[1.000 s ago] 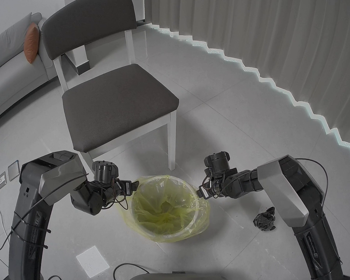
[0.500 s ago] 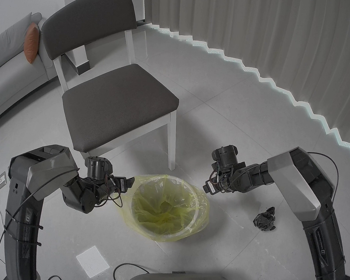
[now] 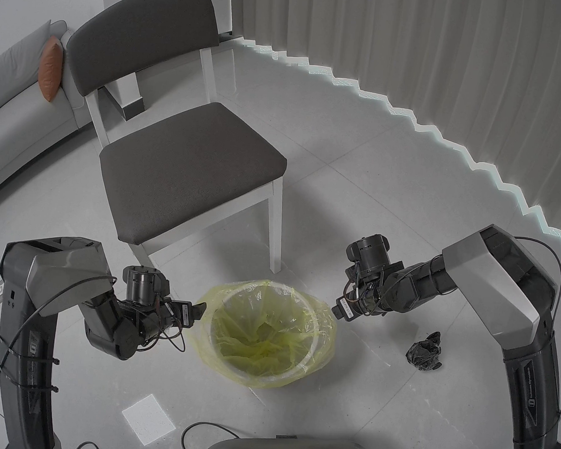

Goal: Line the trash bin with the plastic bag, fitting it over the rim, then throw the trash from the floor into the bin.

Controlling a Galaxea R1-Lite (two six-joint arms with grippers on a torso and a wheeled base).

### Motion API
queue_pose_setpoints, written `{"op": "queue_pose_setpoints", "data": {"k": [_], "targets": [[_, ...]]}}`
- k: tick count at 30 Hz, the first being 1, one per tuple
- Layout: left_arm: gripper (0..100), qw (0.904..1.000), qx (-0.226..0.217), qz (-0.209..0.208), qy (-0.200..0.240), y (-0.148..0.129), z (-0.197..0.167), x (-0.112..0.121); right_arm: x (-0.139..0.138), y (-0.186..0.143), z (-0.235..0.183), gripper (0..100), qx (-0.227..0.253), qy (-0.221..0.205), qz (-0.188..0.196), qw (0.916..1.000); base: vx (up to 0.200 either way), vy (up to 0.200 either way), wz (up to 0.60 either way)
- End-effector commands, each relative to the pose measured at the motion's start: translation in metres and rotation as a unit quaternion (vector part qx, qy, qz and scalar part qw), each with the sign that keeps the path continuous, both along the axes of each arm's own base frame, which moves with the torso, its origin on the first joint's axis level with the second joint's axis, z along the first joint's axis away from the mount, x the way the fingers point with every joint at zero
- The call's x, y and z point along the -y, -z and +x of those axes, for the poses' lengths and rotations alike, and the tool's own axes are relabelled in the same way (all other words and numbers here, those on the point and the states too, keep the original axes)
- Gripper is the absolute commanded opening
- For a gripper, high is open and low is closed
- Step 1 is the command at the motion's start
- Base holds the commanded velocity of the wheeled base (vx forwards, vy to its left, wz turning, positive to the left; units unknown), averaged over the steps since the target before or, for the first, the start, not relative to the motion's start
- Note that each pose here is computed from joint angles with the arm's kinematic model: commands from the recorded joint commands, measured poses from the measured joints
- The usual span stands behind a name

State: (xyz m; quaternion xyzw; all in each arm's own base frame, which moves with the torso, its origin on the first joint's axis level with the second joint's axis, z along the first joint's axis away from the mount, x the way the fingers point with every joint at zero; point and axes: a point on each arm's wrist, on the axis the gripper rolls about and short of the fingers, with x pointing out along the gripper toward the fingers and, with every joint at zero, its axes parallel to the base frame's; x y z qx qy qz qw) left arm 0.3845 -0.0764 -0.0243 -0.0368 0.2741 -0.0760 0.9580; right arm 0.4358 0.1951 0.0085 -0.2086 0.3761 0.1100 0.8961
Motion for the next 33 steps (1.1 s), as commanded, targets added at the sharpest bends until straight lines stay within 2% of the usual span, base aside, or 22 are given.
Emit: {"op": "queue_pose_setpoints", "data": {"k": [1, 10, 16, 21, 28, 33], "targets": [[100, 0.9999, -0.014, 0.004, -0.009, 0.001, -0.010, -0.009, -0.006, 0.007, -0.011, 100, -0.016, -0.013, -0.010, 0.9997, 0.000, 0.000, 0.00], [100, 0.9993, -0.026, 0.026, -0.011, 0.020, -0.002, -0.019, -0.015, 0.034, -0.018, 100, -0.042, -0.025, -0.023, 0.9985, 0.000, 0.000, 0.00], [100, 0.9989, -0.035, 0.030, -0.008, 0.037, 0.017, -0.015, -0.016, 0.040, -0.017, 100, -0.046, -0.025, -0.023, 0.9983, 0.000, 0.000, 0.00], [100, 0.9980, -0.055, 0.032, -0.005, 0.037, 0.034, -0.010, -0.015, 0.044, -0.013, 100, -0.047, -0.024, -0.022, 0.9984, 0.000, 0.000, 0.00], [100, 0.9985, -0.046, 0.030, 0.004, 0.035, 0.043, -0.002, -0.014, 0.062, -0.010, 100, -0.057, -0.024, -0.031, 0.9976, 0.000, 0.000, 0.00], [100, 0.9985, -0.045, 0.030, 0.011, 0.035, 0.043, 0.005, -0.014, 0.061, -0.005, 100, -0.053, -0.024, -0.029, 0.9979, 0.000, 0.000, 0.00]]}}
